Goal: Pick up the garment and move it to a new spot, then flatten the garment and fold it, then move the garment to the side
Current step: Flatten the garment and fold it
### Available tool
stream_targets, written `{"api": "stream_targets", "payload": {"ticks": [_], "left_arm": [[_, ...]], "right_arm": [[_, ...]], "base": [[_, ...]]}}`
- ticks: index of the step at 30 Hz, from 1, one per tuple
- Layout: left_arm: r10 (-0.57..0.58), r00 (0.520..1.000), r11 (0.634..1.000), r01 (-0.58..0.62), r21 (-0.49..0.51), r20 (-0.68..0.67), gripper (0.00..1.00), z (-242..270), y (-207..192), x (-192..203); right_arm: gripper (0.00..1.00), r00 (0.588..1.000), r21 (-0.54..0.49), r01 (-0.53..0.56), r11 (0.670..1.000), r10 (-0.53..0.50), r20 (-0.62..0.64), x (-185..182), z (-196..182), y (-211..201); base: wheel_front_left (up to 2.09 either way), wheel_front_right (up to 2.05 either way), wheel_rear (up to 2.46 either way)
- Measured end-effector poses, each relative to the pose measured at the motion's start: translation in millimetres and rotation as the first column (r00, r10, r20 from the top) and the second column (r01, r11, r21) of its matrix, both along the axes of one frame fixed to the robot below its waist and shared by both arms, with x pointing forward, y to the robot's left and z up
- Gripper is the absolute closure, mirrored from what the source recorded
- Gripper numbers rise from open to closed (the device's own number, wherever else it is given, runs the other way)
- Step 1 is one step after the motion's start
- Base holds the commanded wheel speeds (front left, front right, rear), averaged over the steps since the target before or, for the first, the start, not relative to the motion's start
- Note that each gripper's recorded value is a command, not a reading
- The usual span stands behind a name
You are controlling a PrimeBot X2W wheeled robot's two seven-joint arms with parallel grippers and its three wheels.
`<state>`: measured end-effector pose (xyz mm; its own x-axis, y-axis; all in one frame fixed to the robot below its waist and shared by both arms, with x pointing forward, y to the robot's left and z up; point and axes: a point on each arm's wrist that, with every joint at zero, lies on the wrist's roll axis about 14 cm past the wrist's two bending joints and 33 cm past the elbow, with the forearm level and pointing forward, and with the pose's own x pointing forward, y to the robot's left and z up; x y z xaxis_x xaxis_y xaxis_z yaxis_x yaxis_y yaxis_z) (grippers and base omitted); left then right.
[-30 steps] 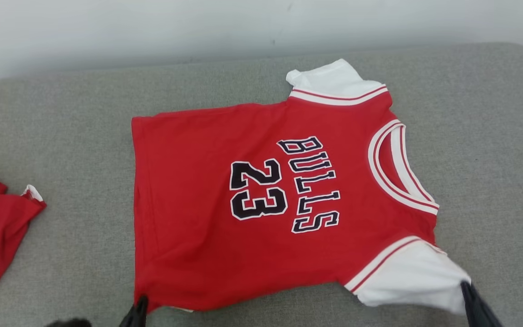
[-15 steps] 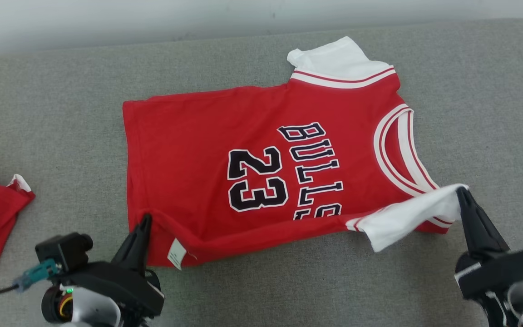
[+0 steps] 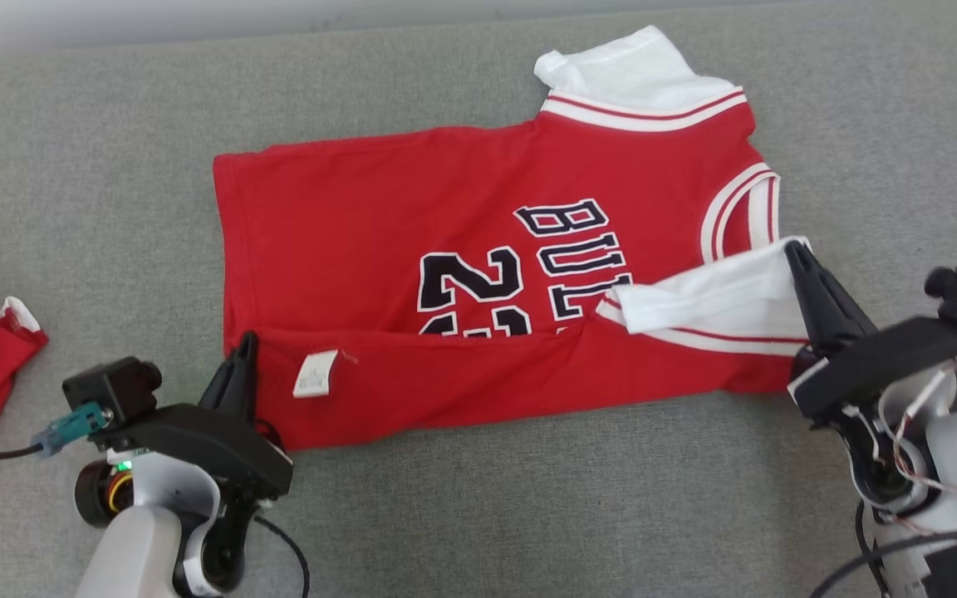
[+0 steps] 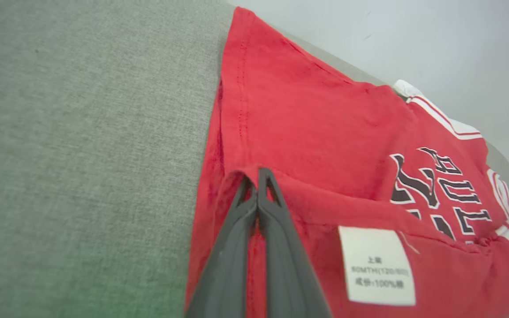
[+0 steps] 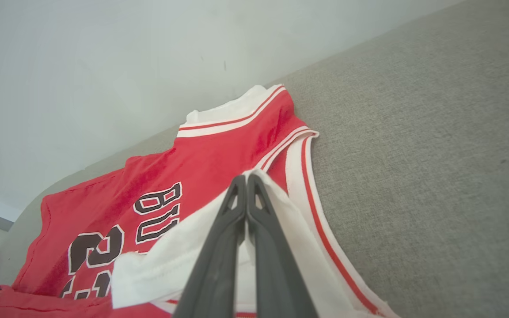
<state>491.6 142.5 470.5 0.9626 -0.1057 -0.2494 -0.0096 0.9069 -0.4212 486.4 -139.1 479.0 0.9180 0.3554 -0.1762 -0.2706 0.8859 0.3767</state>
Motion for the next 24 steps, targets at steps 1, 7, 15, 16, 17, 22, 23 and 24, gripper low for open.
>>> {"api": "stream_targets", "payload": {"ticks": [1,7,15,16,17,22,23,24], "left_arm": [[0.007,1.000,1.000,-0.007,0.001,0.003,1.00,-1,1,2],[0.033,0.999,0.999,-0.033,0.022,0.016,1.00,-7,7,12],[0.028,1.000,1.000,-0.028,-0.002,0.007,1.00,-14,5,14],[0.027,1.000,1.000,-0.027,-0.013,0.007,1.00,-15,4,14],[0.019,1.000,1.000,-0.019,-0.016,0.009,0.96,-14,2,14],[0.018,0.999,1.000,-0.018,-0.005,0.039,0.00,-9,1,15],[0.025,0.998,1.000,-0.026,0.006,0.056,0.00,-6,4,15],[0.040,0.996,0.999,-0.041,0.016,0.080,0.00,-1,7,16]], "right_arm": [[1.00,1.000,-0.009,-0.008,1.000,0.008,-0.003,3,-2,2],[1.00,1.000,-0.040,-0.031,0.999,0.031,0.004,23,-11,5],[1.00,0.999,-0.044,-0.043,0.998,0.043,-0.005,39,-23,11],[1.00,0.999,-0.041,-0.041,0.998,0.041,-0.007,39,-25,11],[0.60,0.999,-0.037,-0.037,0.999,0.037,-0.004,40,-25,10],[0.00,0.998,0.044,0.003,0.999,-0.005,0.056,43,-10,8],[0.00,0.997,0.056,0.007,0.998,-0.011,0.074,43,-5,7],[0.00,0.996,0.067,0.013,0.998,-0.018,0.089,43,-1,6]], "base": [[0.00,0.00,0.00],[0.00,0.00,0.00],[0.00,0.00,0.00],[0.00,0.00,0.00],[0.00,0.00,0.00],[0.00,0.00,0.00],[0.00,0.00,0.00],[0.00,0.00,0.00]]}}
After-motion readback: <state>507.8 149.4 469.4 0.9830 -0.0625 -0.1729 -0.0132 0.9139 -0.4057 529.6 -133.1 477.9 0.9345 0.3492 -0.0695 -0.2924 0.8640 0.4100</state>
